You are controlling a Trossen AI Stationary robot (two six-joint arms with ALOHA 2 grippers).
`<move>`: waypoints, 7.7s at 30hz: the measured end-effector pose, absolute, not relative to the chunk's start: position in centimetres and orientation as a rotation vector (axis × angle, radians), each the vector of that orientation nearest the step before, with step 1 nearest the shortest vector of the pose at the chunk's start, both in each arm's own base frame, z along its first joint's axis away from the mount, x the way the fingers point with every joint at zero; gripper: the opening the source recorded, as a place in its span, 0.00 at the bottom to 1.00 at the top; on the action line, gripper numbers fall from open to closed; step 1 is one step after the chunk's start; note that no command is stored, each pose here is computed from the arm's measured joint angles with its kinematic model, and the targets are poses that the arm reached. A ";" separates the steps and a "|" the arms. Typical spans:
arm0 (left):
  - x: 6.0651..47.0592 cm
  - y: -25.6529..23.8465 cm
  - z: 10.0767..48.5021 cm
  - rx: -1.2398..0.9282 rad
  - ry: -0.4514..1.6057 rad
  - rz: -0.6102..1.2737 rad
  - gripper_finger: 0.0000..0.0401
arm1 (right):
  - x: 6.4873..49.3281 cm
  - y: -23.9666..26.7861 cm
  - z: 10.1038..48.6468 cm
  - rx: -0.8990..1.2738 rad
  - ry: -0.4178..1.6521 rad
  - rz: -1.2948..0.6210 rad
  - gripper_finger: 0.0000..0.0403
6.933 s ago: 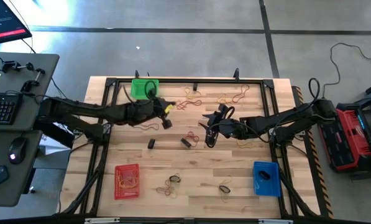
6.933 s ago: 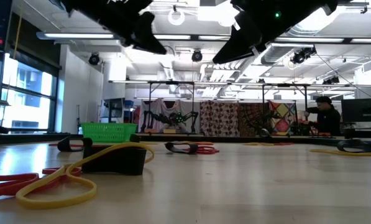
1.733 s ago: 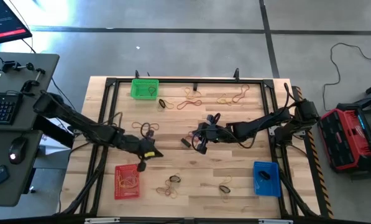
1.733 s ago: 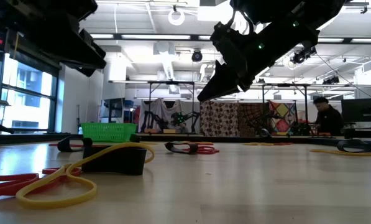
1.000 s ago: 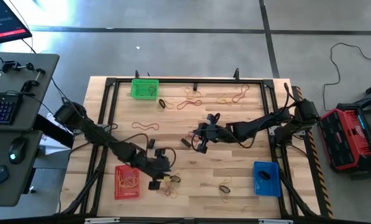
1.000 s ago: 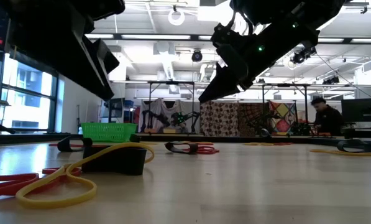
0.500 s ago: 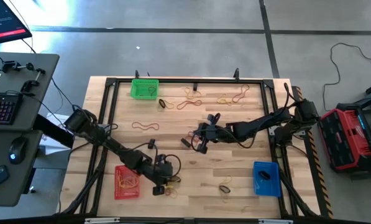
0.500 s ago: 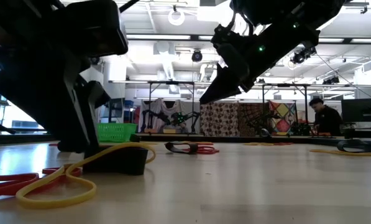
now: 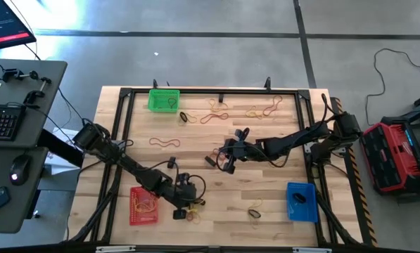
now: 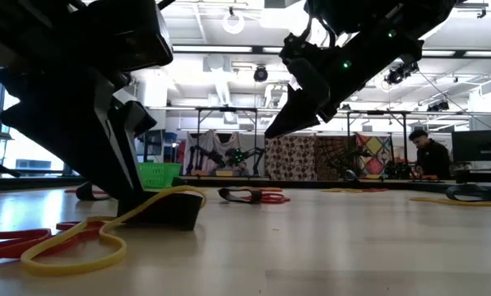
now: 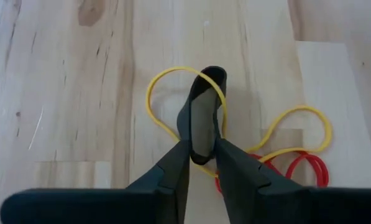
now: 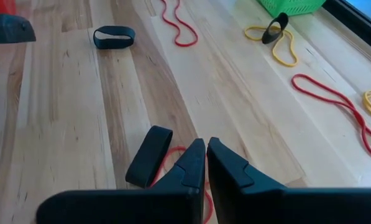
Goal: Sort rubber bands into baskets
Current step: Put the black rubber band into the blue bin, then put the red rubber band into the green bin
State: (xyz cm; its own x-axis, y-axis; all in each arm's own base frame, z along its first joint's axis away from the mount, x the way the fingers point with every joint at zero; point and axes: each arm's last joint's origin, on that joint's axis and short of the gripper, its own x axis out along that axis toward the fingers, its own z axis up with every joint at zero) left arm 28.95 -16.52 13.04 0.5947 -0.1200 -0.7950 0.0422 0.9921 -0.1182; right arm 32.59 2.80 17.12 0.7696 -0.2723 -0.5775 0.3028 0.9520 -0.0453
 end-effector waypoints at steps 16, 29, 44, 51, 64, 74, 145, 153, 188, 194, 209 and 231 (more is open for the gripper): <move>28.8 -16.0 13.3 -0.062 0.963 -0.105 0.01 | 32.6 2.8 17.1 0.055 0.618 -0.311 0.02; 26.7 -14.8 17.9 -0.082 0.946 -0.090 0.00 | 32.5 3.0 17.0 0.058 0.631 -0.309 0.02; 24.4 -12.6 17.9 -0.134 1.260 -0.092 0.00 | 32.4 4.3 17.1 0.010 0.627 -0.253 0.02; 24.2 -13.1 17.9 -0.131 1.310 -0.324 0.00 | 32.4 4.5 17.1 0.068 0.631 -0.215 0.02; 26.7 -11.4 16.2 -0.247 0.787 -0.305 0.00 | 32.2 7.0 17.4 0.091 0.598 -0.118 0.02; 28.7 -8.7 17.6 -0.248 0.501 0.005 0.00 | 31.2 12.2 18.6 -0.038 0.428 -0.119 0.32; 29.6 -6.6 18.3 0.019 0.422 -0.001 0.22 | 21.9 15.1 21.8 0.271 0.770 -0.121 0.01; 29.5 -6.5 18.2 0.034 0.428 0.023 0.22 | 19.4 15.2 21.8 0.569 1.058 -0.105 0.01; 29.6 -6.6 18.2 0.005 0.427 0.026 0.22 | 13.6 13.9 21.1 0.847 1.754 -0.586 0.01; 29.5 -6.6 18.2 0.006 0.428 0.026 0.22 | 13.9 13.9 21.0 0.793 1.679 -0.546 0.02; 29.6 -6.6 18.2 0.008 0.428 0.026 0.22 | 13.9 13.7 20.9 0.765 1.657 -0.573 0.29; 29.5 -6.6 18.2 0.024 0.432 0.022 0.21 | 14.6 13.9 24.7 0.679 1.557 -0.525 0.05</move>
